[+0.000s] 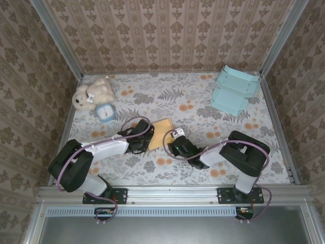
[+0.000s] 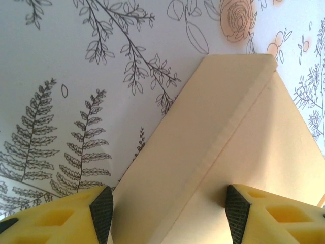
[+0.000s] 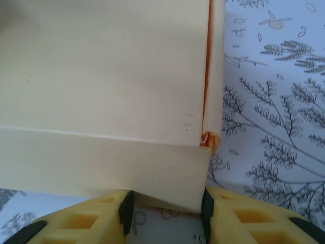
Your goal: Fold the paper box
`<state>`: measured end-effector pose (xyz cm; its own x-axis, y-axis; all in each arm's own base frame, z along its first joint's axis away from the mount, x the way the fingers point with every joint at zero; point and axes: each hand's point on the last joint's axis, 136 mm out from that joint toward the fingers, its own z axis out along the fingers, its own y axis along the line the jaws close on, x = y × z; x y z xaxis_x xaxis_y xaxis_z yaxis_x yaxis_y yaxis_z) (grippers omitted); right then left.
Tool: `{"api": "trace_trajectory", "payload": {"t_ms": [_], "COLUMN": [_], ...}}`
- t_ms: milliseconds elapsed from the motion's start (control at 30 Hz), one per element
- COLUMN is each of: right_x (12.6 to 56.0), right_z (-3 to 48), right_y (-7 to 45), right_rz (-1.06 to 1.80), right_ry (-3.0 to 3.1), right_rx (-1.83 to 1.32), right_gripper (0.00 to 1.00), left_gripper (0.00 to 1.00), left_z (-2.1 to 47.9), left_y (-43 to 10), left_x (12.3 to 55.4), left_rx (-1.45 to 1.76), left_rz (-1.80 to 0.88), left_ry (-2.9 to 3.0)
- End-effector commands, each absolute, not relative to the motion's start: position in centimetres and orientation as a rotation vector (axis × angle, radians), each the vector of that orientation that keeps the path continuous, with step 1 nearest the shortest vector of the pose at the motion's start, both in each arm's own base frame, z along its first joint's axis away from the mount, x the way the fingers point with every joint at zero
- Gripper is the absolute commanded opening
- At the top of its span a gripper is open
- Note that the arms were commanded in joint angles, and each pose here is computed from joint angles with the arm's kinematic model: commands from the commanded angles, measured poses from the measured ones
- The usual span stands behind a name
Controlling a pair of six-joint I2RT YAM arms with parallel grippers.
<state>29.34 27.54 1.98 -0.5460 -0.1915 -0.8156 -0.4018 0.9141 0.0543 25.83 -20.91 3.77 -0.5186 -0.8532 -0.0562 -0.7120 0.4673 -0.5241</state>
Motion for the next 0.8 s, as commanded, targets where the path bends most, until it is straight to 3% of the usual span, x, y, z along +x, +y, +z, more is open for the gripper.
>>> {"api": "trace_trajectory", "payload": {"t_ms": [0, 333, 767], "right_x": [29.7, 27.6, 29.1], "right_z": [1.4, 4.1, 4.3], "right_y": [28.1, 27.2, 26.4], "right_rz": [0.267, 0.406, 0.445], "right_ry": [2.152, 2.194, 2.268], "right_rx": [-0.451, -0.362, -0.279], "right_gripper": [0.45, 0.49, 0.36], "left_gripper": [0.62, 0.62, 0.61], "left_z": [-0.4, -0.5, -0.5], "left_y": [-18.8, -18.5, -18.5], "left_x": [21.1, 21.1, 21.1], "left_rx": [-1.362, -1.377, -1.377], "left_rz": [-0.392, -0.383, -0.378], "left_ry": [2.615, 2.609, 2.611]}}
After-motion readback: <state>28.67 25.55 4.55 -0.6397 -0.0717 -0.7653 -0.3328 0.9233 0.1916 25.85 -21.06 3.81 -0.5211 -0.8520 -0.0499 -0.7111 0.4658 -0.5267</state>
